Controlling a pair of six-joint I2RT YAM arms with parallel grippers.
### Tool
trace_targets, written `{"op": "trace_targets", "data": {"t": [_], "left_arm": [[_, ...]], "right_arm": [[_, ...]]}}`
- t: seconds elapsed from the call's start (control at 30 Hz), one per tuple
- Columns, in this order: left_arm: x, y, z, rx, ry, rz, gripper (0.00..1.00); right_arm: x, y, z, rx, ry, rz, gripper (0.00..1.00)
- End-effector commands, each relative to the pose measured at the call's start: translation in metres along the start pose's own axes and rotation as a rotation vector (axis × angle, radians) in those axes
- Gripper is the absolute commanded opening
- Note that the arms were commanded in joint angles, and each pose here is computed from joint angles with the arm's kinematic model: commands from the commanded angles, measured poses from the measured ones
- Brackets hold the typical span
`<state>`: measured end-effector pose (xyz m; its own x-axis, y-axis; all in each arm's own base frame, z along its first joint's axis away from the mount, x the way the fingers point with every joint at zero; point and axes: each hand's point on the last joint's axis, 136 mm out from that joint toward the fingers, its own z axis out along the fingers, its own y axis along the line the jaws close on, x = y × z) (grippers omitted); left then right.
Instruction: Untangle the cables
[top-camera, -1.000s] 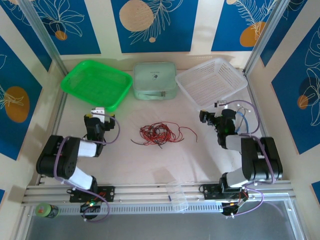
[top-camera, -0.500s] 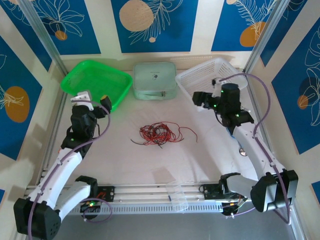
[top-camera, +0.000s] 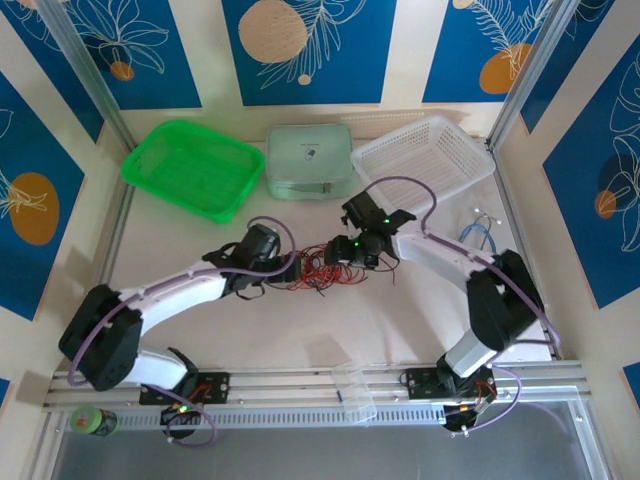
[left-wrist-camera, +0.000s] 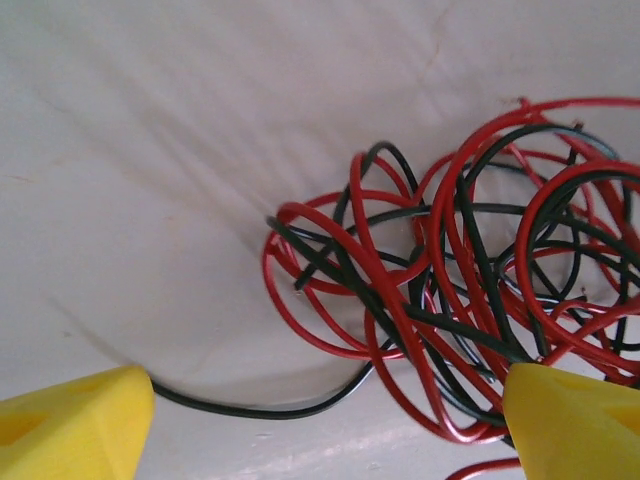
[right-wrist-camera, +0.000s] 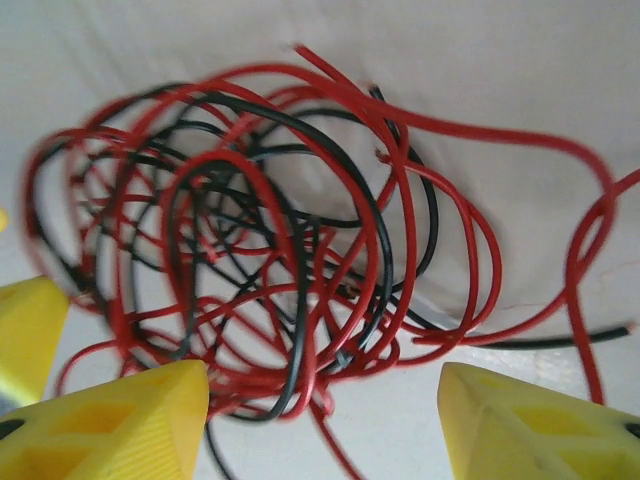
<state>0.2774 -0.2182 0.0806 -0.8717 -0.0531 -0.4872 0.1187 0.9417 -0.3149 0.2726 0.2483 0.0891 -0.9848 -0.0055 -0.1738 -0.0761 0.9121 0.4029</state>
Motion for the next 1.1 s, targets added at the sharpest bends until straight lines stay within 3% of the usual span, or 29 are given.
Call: {"op": "trace_targets", "data": {"t": [0.0,0.17,0.4,0.53,0.77,0.87,1.0,1.07], "left_arm": [[-0.015,-0.022,0.005,0.051,-0.032,-0.043,0.88],[-0.006,-0.022,0.026,0.055,-0.011,-0.079,0.77],[-0.003,-0.012,0.034,0.022,-0.031,-0.093,0.29],[-0.007,-0.009,0.030,0.001,-0.050,-0.086,0.11],[-0.002,0.006,0.024,-0.028,-0.103,-0.114,0.04],[0.006,0.014,0.026,-0.050,-0.110,-0.125,0.04],[0.021,0.026,0.030,-0.087,-0.101,-0.134,0.06],[0.029,0.030,0.031,-0.099,-0.092,-0.141,0.13]], "right_arm": [[-0.001,0.009,0.009,0.012,0.009,0.052,0.62],[0.004,-0.004,0.027,0.063,0.025,0.081,0.50],[0.007,-0.019,0.015,0.122,-0.019,0.106,0.12],[0.013,-0.027,0.003,0.148,-0.040,0.133,0.02],[0.049,-0.043,-0.001,0.136,-0.035,0.245,0.02],[0.066,-0.047,0.002,0.133,-0.018,0.266,0.07],[0.082,-0.053,0.007,0.157,0.026,0.265,0.13],[0.086,-0.051,0.006,0.155,0.038,0.252,0.18]]}}
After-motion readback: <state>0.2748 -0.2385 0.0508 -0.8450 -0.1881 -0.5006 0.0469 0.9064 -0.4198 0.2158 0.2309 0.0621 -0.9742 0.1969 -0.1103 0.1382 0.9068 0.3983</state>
